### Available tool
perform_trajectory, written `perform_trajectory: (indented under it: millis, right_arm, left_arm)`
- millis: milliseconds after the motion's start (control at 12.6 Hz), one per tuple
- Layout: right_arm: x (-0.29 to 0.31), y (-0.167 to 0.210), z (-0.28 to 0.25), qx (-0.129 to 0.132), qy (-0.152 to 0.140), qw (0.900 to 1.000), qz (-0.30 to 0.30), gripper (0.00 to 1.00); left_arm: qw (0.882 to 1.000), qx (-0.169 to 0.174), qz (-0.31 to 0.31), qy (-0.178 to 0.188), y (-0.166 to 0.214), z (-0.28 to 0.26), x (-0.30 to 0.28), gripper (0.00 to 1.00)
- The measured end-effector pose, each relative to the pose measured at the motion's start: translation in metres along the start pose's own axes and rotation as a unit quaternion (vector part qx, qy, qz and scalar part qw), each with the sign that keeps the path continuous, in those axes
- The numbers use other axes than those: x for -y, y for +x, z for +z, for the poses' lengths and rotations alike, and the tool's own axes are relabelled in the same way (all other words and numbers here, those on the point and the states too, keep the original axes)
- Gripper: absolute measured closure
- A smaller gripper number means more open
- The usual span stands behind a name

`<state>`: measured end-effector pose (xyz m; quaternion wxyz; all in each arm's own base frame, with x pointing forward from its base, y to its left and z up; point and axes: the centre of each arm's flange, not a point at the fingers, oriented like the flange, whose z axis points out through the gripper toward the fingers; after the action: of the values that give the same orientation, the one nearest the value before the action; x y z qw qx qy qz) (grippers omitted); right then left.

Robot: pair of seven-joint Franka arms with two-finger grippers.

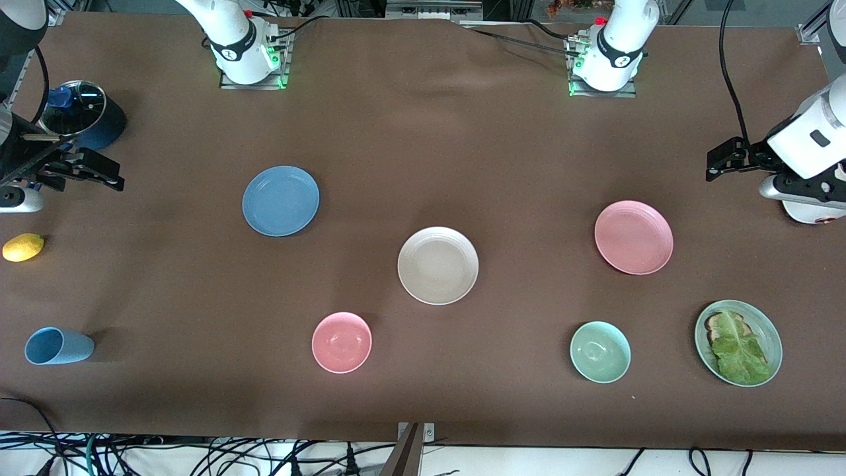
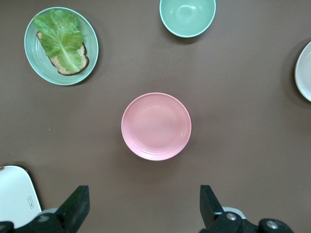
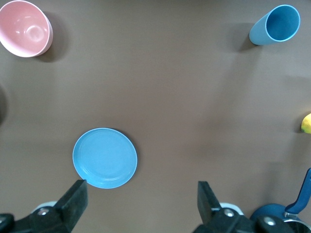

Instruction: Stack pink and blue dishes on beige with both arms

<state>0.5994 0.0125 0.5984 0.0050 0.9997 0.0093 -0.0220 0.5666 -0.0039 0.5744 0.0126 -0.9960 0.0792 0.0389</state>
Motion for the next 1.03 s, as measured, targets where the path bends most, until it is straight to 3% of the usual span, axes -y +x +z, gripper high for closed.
perform_trajectory:
  millis: [1033]
  right_arm:
    - [0.0038,-0.0009,-0.0074,-0.015,0.001,1.0,0.019,0.0]
  left_arm:
    - [1.0,0.0,0.0,0.0,0.0,0.0,0.0,0.0]
